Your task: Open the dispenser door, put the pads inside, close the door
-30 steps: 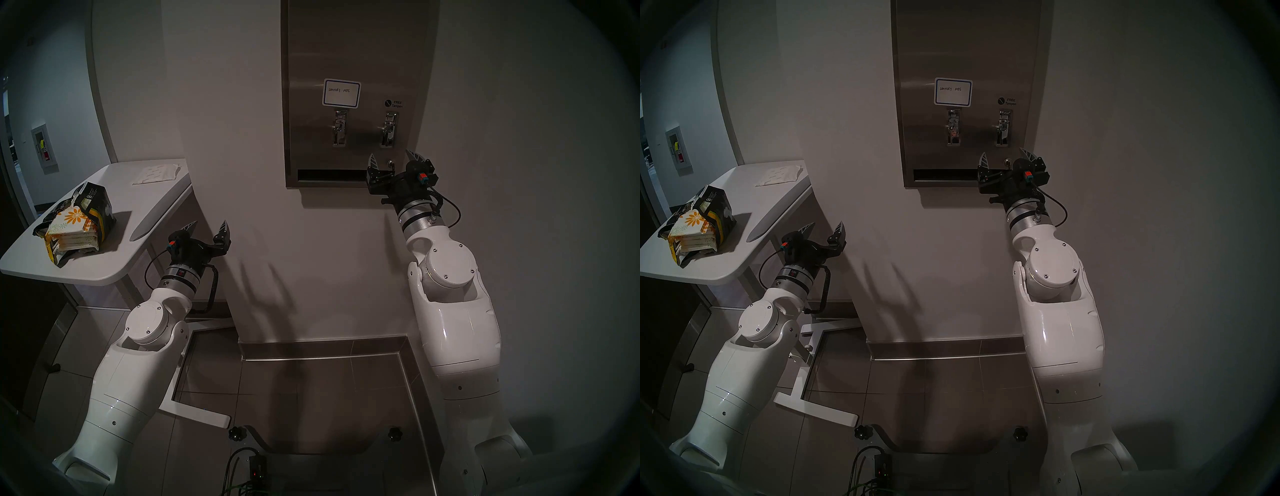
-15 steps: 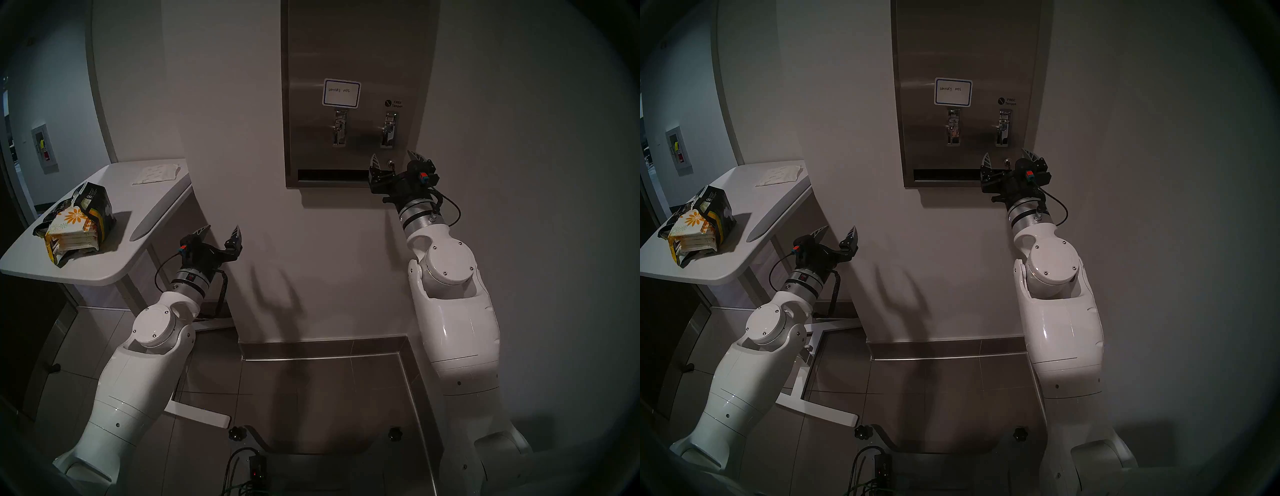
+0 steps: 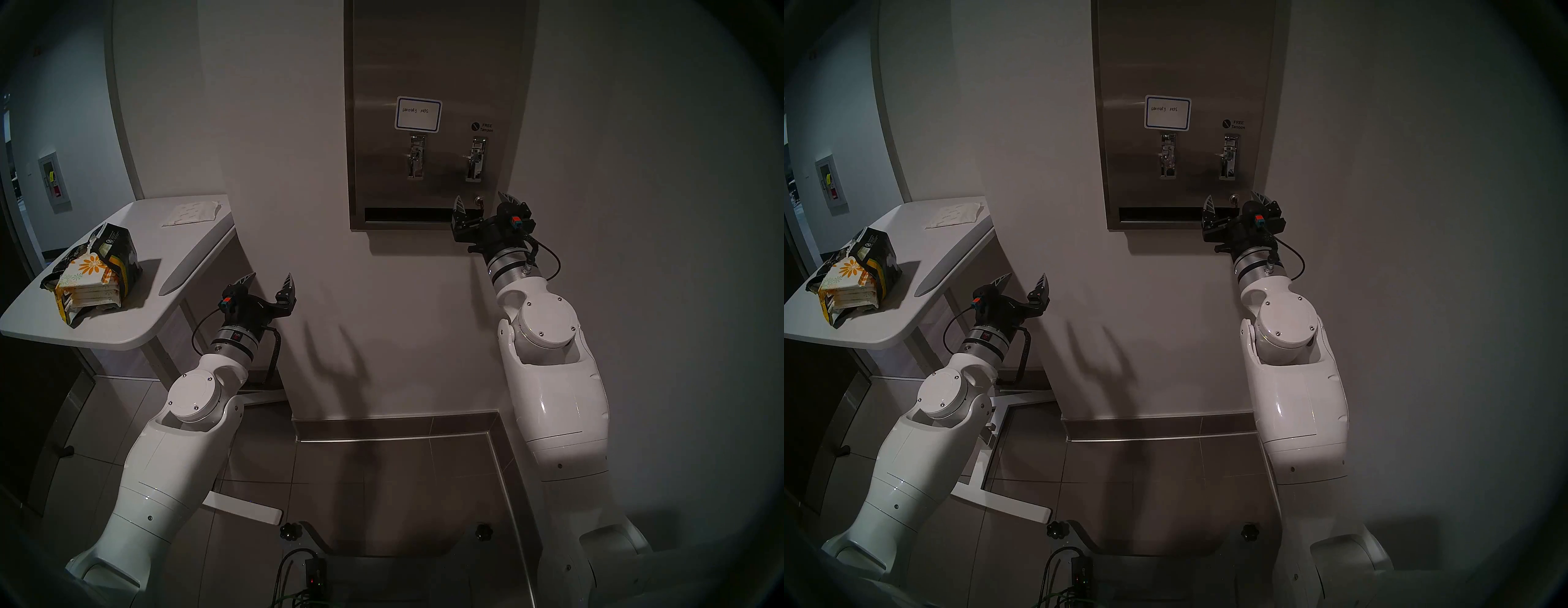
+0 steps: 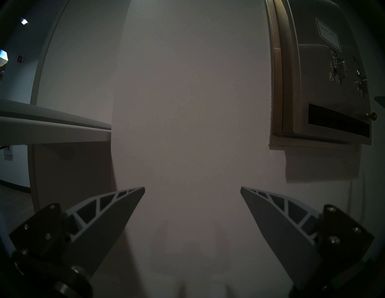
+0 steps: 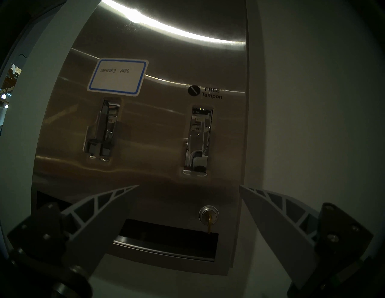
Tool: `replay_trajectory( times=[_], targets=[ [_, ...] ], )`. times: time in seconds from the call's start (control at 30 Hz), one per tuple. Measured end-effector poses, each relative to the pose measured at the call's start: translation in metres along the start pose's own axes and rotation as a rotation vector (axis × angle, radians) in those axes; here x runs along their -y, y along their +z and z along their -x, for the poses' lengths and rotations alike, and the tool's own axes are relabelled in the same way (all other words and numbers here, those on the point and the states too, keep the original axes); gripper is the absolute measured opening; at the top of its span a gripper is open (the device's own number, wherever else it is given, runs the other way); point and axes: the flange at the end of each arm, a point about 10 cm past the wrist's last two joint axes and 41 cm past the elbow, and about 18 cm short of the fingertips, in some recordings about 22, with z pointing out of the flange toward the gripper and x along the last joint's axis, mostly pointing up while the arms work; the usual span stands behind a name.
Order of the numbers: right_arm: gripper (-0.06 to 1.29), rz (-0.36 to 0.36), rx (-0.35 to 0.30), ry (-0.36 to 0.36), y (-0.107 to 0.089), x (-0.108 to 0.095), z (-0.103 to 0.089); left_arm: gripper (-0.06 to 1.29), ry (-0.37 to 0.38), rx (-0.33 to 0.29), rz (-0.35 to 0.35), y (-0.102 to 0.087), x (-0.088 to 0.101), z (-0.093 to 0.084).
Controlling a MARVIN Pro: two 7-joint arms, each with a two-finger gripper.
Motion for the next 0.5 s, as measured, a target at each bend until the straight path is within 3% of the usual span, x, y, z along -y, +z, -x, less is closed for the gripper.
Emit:
replay_trajectory(
  times=[0.23,0.5],
  targets=[
    [1.24,0.006,0.033,0.003,0.001,0.000,0.013,1.26,0.006,-0.004,-0.003,0.001,0.000,-0.001],
    [1.24,0.017,0.026,0.001,0.004,-0.004,0.012,1.26,0.009,-0.006,0.006,0.002,-0.001,-0.002]
  ],
)
